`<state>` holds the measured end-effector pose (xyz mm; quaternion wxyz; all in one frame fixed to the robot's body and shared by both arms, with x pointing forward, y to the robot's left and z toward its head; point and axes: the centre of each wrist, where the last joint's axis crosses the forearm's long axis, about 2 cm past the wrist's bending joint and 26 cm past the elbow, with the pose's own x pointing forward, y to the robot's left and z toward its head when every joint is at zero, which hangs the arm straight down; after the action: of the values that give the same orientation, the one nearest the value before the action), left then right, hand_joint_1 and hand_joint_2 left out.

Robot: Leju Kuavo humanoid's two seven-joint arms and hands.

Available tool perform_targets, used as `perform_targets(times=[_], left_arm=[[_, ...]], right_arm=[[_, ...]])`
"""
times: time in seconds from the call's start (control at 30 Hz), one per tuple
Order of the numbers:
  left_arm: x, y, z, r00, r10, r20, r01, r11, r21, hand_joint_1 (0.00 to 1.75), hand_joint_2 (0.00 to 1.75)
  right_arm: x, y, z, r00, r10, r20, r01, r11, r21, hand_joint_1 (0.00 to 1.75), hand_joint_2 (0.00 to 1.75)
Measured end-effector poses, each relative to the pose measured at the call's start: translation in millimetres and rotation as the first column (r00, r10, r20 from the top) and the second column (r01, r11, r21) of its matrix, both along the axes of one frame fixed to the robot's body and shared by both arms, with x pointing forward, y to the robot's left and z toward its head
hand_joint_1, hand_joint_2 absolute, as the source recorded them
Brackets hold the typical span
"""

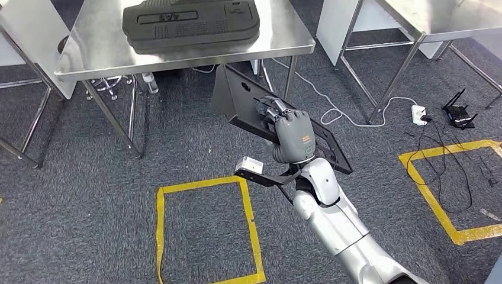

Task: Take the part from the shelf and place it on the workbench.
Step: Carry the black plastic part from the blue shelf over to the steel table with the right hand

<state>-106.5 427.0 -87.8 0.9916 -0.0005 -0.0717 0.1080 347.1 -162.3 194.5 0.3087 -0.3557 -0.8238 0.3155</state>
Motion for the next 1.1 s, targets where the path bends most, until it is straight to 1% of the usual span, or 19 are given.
perform_targets(times=[1.1], left_arm=[[0.5, -0.7, -0.3, 1.0, 0.0, 0.001, 0.0, 1.0, 0.0, 0.0, 0.0]], right_arm=[[0.2, 1.1, 1.4, 1.0, 0.002, 0.003, -0.002, 1.0, 0.003, 1.75, 1.75]])
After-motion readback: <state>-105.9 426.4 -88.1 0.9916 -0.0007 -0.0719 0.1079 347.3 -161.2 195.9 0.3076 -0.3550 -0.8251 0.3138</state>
